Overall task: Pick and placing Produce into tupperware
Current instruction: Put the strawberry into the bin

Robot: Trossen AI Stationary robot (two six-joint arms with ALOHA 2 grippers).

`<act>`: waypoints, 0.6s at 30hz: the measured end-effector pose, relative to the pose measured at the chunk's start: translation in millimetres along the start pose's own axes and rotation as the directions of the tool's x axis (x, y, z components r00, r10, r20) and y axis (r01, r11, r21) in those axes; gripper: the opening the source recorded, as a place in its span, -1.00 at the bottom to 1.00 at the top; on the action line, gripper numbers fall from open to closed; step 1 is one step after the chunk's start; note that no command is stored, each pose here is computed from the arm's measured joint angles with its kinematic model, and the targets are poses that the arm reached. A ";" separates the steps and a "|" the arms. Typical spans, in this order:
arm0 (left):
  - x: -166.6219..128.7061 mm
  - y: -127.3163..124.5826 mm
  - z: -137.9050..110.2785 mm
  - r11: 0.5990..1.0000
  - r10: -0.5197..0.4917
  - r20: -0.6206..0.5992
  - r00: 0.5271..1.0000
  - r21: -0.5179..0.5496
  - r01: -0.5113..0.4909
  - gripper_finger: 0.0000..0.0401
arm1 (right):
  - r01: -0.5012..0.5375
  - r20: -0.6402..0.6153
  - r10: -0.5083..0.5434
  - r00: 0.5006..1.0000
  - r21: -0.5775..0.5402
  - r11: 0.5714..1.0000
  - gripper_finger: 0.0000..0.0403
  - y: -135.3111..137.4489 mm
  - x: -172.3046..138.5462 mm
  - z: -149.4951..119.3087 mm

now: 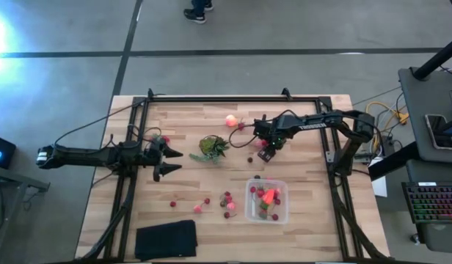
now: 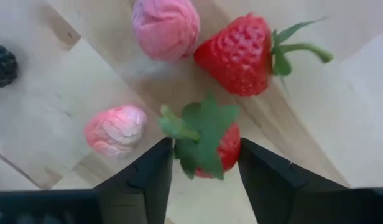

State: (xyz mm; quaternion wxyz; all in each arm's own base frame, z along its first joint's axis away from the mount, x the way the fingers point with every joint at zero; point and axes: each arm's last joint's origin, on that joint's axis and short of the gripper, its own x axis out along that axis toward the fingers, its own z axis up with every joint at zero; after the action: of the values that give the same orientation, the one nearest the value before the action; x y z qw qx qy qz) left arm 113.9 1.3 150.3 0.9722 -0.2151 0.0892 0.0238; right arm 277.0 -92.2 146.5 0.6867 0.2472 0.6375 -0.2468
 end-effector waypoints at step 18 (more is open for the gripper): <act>0.0 0.0 0.0 1.000 0.000 0.000 1.000 0.000 0.000 0.38 | -0.217 0.050 0.216 0.975 0.007 0.976 -0.36 21.6 -52.0 -9.4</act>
State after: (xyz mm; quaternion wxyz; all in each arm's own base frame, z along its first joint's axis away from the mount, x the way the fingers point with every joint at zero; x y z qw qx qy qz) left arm 113.9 1.3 150.3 0.9722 -0.2150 0.0893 0.0240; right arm 280.6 -68.5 198.3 0.7232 0.3134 0.5884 -0.1803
